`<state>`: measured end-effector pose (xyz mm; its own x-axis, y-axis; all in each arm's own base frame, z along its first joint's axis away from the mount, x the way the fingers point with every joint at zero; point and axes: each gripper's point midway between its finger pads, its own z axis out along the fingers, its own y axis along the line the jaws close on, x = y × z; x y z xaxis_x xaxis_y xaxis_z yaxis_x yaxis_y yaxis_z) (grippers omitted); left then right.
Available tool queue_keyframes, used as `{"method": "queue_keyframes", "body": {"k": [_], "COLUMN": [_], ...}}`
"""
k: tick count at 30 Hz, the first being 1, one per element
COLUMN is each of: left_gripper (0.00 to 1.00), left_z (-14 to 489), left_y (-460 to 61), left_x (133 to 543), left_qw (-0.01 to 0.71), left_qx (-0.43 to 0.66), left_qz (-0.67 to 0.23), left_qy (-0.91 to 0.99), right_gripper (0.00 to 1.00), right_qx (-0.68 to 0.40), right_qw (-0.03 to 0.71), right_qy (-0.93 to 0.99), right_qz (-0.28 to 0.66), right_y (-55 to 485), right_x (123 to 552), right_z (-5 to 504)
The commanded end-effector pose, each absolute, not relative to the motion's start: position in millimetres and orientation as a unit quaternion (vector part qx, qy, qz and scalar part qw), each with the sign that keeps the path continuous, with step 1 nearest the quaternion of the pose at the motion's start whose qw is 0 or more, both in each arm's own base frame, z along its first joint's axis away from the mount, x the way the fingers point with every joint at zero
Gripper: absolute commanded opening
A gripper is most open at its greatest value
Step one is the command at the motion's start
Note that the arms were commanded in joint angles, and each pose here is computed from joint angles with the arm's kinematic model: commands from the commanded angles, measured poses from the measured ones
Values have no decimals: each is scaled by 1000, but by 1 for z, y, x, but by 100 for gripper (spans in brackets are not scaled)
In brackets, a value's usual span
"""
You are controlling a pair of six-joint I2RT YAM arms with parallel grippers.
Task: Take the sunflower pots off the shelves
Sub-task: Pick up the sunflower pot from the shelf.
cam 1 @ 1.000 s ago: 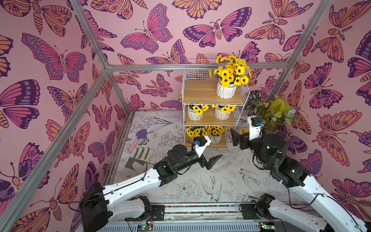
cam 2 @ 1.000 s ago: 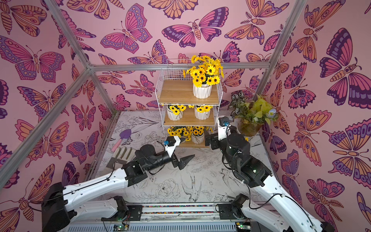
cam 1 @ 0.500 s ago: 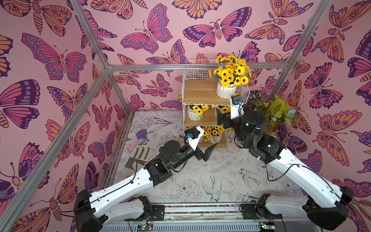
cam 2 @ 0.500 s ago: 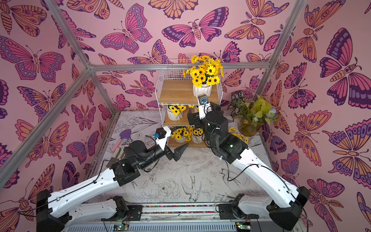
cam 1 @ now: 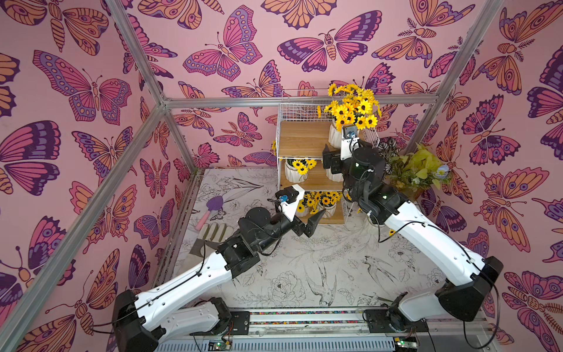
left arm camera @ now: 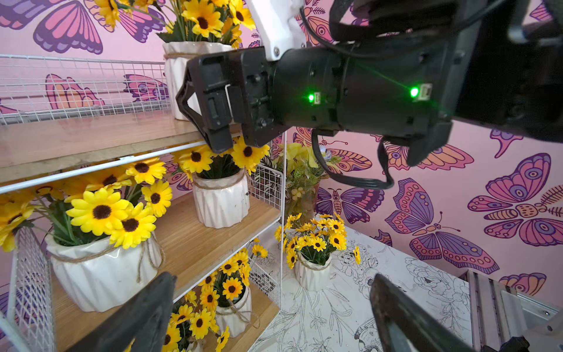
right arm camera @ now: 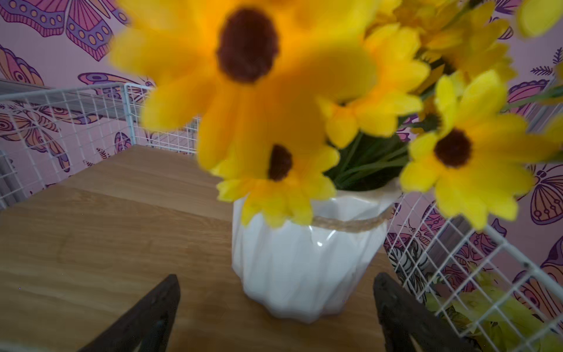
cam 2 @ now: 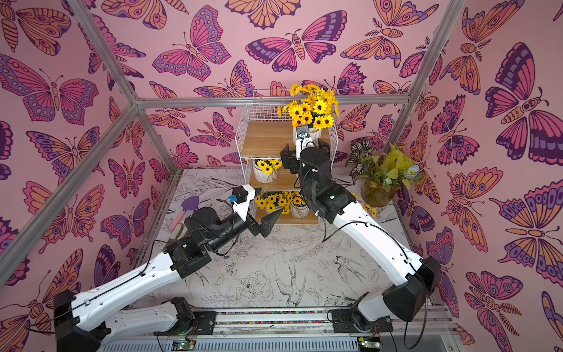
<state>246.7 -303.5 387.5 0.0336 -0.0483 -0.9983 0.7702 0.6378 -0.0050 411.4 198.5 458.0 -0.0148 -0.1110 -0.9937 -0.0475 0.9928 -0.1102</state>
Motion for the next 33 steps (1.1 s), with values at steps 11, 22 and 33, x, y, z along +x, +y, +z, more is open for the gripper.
{"method": "queue_keyframes", "body": {"k": [11,22,33], "left_gripper": [100,100,100], "left_z": [381,376,393], "left_y": [-310,-313,-301], "left_x": [260,268,278], "left_qw": [641,634,671], "left_qx": [291,291,259], "left_qz": [-322,-324,-314], "left_qy": [633,639,620], "right_gripper": [99,99,98], "right_qx": [-11,-6,-12], "right_qw": [707,701,707], "right_qy": [706,713,707], "right_qz": [27,27,33], "right_y": [180,185,192], "right_x": [450,483,501], "right_z": [470,451,444]}}
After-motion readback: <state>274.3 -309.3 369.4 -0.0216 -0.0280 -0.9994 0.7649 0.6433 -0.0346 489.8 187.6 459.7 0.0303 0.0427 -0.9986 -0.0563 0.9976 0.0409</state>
